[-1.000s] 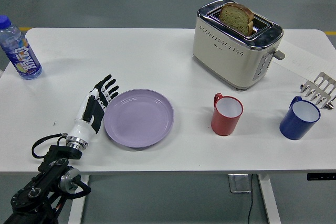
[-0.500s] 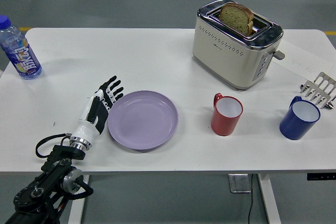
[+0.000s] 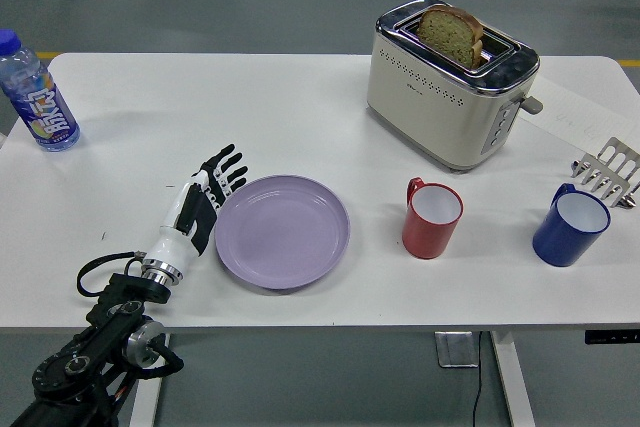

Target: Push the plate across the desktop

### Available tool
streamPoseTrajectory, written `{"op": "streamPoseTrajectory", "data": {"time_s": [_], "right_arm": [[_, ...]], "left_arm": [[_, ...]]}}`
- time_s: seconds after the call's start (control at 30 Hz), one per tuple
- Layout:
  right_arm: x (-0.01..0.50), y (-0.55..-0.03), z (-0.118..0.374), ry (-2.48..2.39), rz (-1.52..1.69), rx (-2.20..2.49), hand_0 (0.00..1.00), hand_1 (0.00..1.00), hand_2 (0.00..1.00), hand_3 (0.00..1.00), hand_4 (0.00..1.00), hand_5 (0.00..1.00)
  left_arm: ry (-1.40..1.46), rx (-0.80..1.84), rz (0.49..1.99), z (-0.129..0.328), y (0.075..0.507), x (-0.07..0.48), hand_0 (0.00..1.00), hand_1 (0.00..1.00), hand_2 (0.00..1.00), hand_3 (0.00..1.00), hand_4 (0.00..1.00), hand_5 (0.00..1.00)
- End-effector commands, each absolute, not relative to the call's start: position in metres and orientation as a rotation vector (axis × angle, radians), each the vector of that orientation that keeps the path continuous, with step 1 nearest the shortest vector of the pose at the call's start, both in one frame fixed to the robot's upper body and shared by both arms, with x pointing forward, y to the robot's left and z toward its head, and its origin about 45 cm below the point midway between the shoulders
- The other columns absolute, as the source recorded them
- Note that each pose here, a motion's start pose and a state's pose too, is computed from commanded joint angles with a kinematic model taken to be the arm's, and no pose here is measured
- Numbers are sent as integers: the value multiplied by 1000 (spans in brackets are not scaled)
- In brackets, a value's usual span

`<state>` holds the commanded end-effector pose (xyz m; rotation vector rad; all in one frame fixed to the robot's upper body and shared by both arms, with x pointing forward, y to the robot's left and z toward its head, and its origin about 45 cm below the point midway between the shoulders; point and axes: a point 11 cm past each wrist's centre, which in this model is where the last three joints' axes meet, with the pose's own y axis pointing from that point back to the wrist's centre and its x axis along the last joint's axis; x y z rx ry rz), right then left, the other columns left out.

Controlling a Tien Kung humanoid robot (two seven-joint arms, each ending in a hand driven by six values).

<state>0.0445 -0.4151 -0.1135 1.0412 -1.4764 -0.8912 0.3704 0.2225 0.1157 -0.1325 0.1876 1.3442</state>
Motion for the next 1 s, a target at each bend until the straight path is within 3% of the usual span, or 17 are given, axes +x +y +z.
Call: {"op": "streamPoseTrajectory", "data": {"time_s": [1.0], "right_arm": [[40,-415,-114,-1468,-896,1033,609,550,643,636,145,365]], "left_arm": [[197,-104,1261,111,197,365,858,889,935,931,502,998]]}}
